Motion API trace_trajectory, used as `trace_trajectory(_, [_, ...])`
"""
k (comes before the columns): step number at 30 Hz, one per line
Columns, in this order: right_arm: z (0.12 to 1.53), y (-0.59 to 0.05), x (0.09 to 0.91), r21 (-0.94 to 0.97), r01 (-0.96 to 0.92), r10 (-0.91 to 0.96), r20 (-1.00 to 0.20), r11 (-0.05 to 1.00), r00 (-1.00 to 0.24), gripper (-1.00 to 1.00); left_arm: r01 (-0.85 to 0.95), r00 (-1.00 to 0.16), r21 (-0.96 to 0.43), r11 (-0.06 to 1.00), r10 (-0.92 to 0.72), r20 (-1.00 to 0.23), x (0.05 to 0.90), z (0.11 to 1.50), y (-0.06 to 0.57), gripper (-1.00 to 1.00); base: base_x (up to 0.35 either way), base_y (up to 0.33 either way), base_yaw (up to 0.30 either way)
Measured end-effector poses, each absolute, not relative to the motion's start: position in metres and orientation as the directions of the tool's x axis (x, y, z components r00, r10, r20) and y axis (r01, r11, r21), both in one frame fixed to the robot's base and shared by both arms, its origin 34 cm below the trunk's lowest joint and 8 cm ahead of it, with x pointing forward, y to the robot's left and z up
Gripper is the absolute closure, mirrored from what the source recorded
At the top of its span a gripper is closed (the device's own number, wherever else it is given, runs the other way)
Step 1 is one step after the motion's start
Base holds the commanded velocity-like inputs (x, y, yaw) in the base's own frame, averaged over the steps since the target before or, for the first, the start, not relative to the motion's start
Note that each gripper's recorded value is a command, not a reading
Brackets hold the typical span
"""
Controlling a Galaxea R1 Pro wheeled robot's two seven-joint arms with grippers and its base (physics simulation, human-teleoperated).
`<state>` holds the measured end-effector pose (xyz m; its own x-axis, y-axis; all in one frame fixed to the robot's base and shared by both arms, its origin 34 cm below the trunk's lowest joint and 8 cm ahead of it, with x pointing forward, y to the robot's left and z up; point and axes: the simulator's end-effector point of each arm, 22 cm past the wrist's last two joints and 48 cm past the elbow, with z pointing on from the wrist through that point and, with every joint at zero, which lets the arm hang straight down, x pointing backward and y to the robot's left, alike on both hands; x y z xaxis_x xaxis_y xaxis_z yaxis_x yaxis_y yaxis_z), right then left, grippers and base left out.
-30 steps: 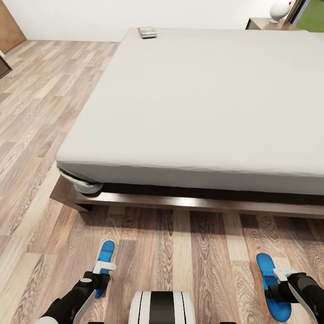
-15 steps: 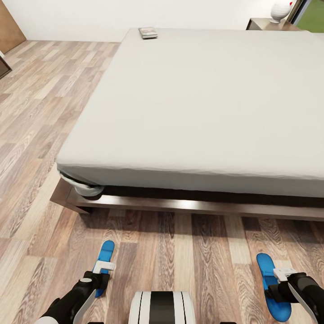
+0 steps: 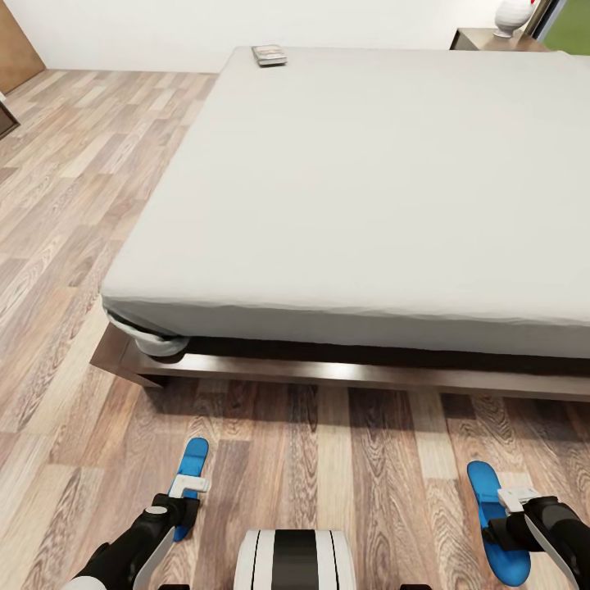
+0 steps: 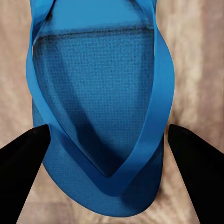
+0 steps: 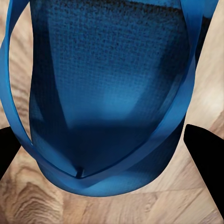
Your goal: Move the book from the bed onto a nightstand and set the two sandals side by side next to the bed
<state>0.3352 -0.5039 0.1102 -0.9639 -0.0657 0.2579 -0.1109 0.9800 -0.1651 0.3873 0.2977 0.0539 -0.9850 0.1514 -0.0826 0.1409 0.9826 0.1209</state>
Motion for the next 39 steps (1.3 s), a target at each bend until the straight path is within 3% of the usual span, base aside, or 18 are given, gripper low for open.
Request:
trace_trajectory(6, [0.1102,-0.5039,0.3352,-0.165,-0.111,-0.066,0.258,0.980,-0.964,1.00,0.141,-0.985,0.121,0.983,0.151,-0.082,0.3873,0.0539,0.2977,1.00,0.000,0.000,0.000])
trace_trajectory(7, [0.1102,-0.5040,0.3352,-0.165,-0.111,-0.066,0.258,0.980,-0.964,1.00,0.141,-0.985,0.121,0.983,0.151,-0.083,0.3873,0.0539,0.2978,-1.00,0.000,0.000,0.000])
trace_trajectory(39, [0.1101,-0.5039,0.3352,-0.165,-0.111,-0.066,0.258,0.980,-0.964,1.00,0.142,-0.985,0.123,0.982,0.152,-0.082,0.3873,0.0539,0.2980,-1.00,-0.013,0.011,0.000])
